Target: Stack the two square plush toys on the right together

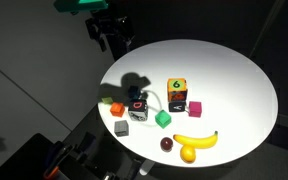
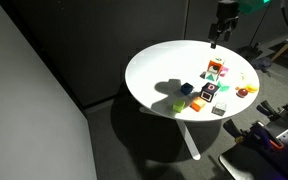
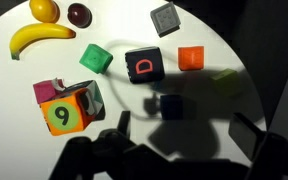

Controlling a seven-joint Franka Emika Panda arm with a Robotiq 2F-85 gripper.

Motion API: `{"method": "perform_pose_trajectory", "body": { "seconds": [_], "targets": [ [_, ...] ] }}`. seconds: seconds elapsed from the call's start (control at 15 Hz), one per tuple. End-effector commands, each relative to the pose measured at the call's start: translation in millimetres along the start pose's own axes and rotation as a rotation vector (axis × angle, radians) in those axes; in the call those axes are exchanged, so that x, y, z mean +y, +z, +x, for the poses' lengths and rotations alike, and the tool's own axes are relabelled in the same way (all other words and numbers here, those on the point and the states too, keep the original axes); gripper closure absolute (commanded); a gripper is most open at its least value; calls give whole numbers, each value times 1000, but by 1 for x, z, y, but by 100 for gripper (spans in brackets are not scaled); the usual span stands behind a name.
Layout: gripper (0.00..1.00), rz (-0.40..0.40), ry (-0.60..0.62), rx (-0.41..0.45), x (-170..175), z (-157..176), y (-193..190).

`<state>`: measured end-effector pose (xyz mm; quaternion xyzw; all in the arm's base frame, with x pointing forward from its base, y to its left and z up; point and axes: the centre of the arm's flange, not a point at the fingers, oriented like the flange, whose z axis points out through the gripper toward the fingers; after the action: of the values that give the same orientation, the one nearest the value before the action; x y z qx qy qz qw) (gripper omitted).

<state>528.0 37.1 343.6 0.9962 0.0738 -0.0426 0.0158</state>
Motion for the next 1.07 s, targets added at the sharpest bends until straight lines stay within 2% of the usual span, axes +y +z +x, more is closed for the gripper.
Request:
{"method": "perform_pose_trajectory", "body": {
  "seconds": [0.0,0.53,1.0],
  "targets": [
    [0,-22,21,35,-4,-19,-17],
    [0,-14,-10,29,-1,-30,-39],
    [0,-8,5,32,-1,-22,-34]
  ]
}}
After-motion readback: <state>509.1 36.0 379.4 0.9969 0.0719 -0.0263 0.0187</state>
